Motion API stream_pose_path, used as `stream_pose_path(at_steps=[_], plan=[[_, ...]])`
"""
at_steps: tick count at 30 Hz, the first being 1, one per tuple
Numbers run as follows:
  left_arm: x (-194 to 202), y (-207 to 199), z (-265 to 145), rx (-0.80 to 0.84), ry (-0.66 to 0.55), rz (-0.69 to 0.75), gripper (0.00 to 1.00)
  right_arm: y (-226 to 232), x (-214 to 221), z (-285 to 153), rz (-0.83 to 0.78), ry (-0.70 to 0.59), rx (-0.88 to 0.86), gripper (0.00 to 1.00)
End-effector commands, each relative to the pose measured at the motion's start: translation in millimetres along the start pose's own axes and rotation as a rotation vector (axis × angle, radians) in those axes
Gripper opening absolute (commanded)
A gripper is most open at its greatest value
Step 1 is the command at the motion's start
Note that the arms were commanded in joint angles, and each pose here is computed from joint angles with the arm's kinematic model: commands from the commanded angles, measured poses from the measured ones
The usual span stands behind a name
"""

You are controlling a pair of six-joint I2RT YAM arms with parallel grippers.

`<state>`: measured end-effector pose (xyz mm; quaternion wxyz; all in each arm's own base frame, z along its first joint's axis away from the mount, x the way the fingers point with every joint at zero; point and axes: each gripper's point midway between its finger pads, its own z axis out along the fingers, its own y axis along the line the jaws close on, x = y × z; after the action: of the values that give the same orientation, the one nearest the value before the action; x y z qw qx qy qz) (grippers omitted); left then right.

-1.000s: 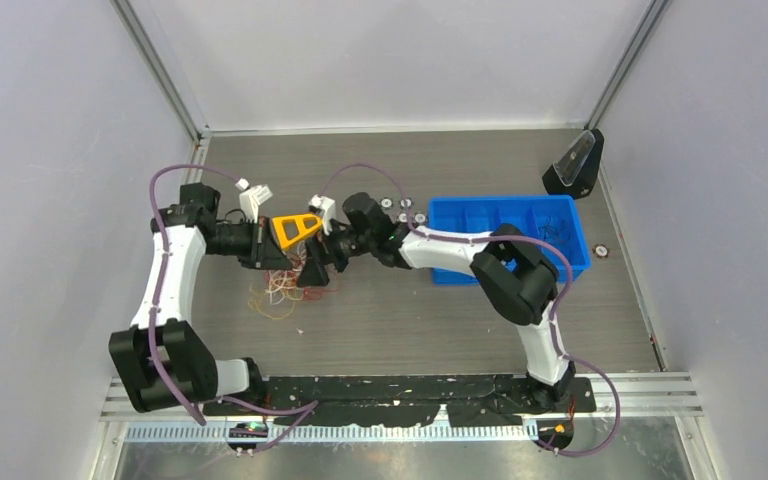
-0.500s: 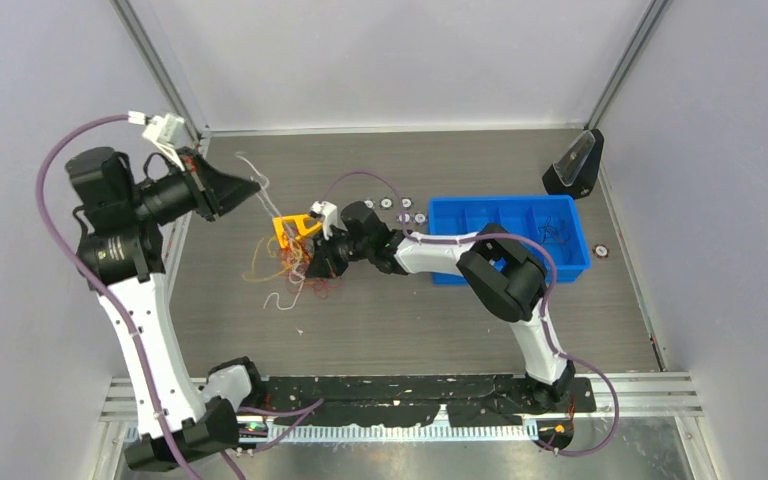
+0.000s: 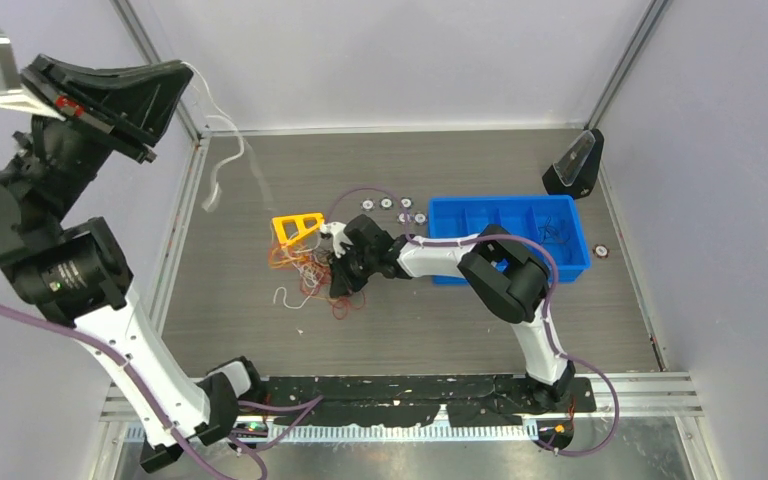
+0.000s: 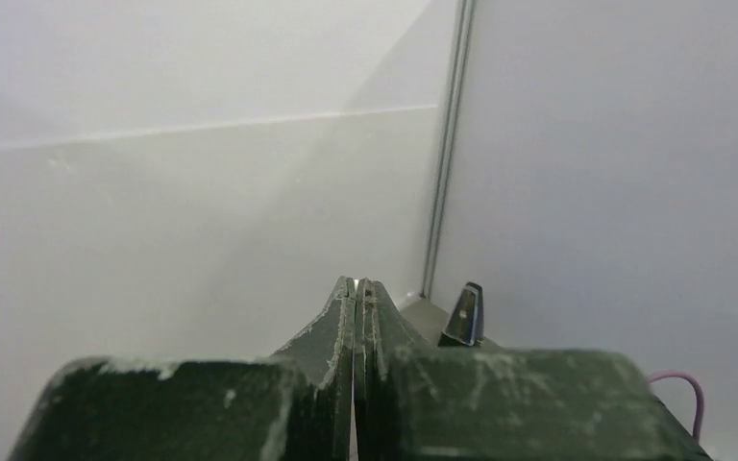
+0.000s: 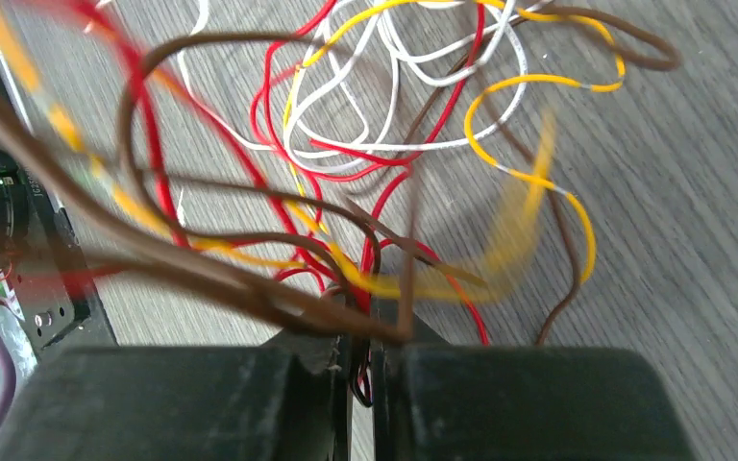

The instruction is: Untangle the cables

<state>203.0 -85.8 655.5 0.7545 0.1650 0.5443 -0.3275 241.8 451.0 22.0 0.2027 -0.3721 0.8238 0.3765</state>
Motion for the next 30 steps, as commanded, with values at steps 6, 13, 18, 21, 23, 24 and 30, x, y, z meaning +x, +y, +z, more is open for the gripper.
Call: stream_pose_path(at_steps=[6,13,18,21,23,24,30], plan=[[-103.3,-36.0,1.5,-0.058,-0.285,0.259,0.00,-24.4,52.4,-4.1,0.027,0.165,0.089,0.06],[-70.6,-30.1,-1.7,-0.006,-0.220,0.251,0.00,18.5,9.8,-46.4,-0.097,0.060,-0.029,0.59],[-50.4,-28.5,-3.0,0.025,-0.154,0.206,0.00,66.5,-45.0,-120.3,-0.300,-0.042,-0.105,0.93],[-40.7,-22.7,-4.8,0.018,-0.143,0.182,0.00,98.7,-87.5,-162.9,-0.405,-0.165,-0.157,0.96],[-37.6,-19.2,-5.0,0.014,-0.144,0.162,0.00,126.5,-111.6,-186.2,-0.439,-0.247,-0.218,0.95],[-37.5,-19.6,-5.1,0.016,-0.146,0.158,0.00,138.2,-124.7,-193.8,-0.459,-0.298,-0.243,0.95],[-42.5,-21.2,-4.0,0.016,-0.156,0.160,0.00,186.5,-184.0,-187.5,-0.463,-0.450,-0.303,0.95]])
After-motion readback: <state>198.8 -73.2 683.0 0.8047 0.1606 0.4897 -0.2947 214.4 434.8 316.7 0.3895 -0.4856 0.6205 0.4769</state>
